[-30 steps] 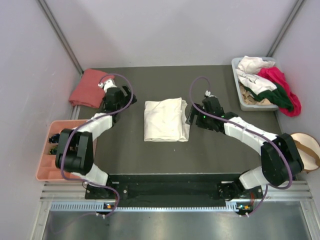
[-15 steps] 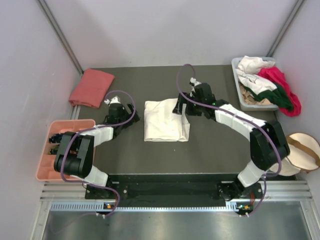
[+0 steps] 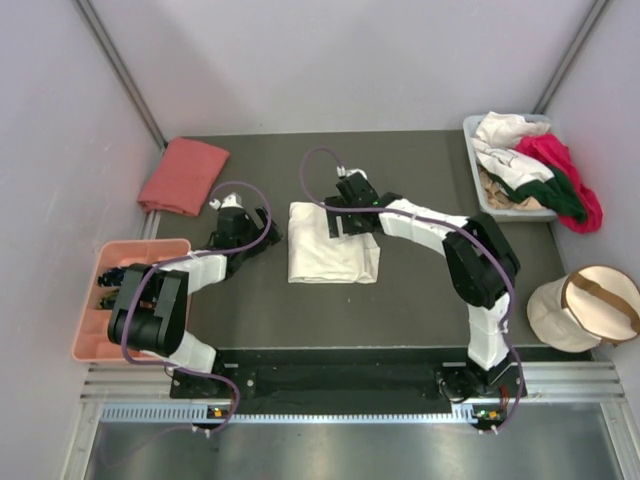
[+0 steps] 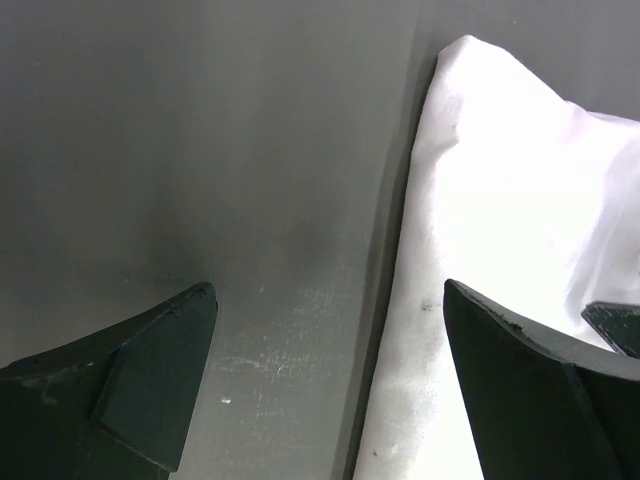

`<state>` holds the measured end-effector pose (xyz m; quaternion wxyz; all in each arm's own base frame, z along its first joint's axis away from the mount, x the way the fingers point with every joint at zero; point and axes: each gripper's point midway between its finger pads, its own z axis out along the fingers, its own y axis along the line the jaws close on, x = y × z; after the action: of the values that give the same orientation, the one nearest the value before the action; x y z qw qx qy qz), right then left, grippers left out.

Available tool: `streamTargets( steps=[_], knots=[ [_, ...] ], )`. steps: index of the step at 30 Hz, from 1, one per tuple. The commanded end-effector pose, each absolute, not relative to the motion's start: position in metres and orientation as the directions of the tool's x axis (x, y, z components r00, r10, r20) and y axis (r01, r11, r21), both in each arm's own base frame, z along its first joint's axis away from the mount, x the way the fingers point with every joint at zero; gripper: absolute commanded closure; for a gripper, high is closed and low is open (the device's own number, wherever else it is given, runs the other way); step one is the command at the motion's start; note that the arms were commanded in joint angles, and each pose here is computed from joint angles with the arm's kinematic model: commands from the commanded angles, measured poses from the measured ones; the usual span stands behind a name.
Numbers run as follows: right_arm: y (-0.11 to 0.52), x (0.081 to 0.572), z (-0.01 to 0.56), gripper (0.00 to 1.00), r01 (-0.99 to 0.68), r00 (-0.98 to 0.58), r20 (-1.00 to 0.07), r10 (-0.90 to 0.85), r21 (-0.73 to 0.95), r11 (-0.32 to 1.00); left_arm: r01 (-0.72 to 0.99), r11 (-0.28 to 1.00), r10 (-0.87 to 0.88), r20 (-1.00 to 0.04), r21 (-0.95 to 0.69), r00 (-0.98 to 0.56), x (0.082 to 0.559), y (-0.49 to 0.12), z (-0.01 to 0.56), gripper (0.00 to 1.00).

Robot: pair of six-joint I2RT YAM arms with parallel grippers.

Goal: Fold and stack the t-shirts
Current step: Smooth out wrinkles on the folded tshirt

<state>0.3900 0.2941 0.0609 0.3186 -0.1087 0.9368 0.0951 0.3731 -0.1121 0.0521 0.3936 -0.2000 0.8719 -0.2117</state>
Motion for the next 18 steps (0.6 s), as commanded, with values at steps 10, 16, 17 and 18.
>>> streamTargets(
  steps=[10, 16, 17, 18],
  knots=[
    [0.275, 0.360, 0.165, 0.10, -0.276, -0.656, -0.742, 0.139, 0.407, 0.871, -0.134, 0.821, -0.517, -0.623, -0.555, -0.587, 0.377, -0.118, 0.065, 0.01],
    [0.271, 0.353, 0.132, 0.10, -0.239, -0.720, -0.666, 0.197, 0.503, 0.831, -0.136, 0.816, -0.521, -0.611, -0.562, -0.596, 0.375, -0.119, 0.060, 0.01],
    [0.268, 0.353, 0.128, 0.11, -0.225, -0.721, -0.664, 0.199, 0.496, 0.839, -0.134, 0.817, -0.520, -0.614, -0.561, -0.594, 0.375, -0.119, 0.062, 0.01],
    [0.265, 0.356, 0.120, 0.11, -0.205, -0.724, -0.661, 0.198, 0.480, 0.853, -0.134, 0.820, -0.516, -0.619, -0.556, -0.592, 0.375, -0.118, 0.063, 0.01]
  ],
)
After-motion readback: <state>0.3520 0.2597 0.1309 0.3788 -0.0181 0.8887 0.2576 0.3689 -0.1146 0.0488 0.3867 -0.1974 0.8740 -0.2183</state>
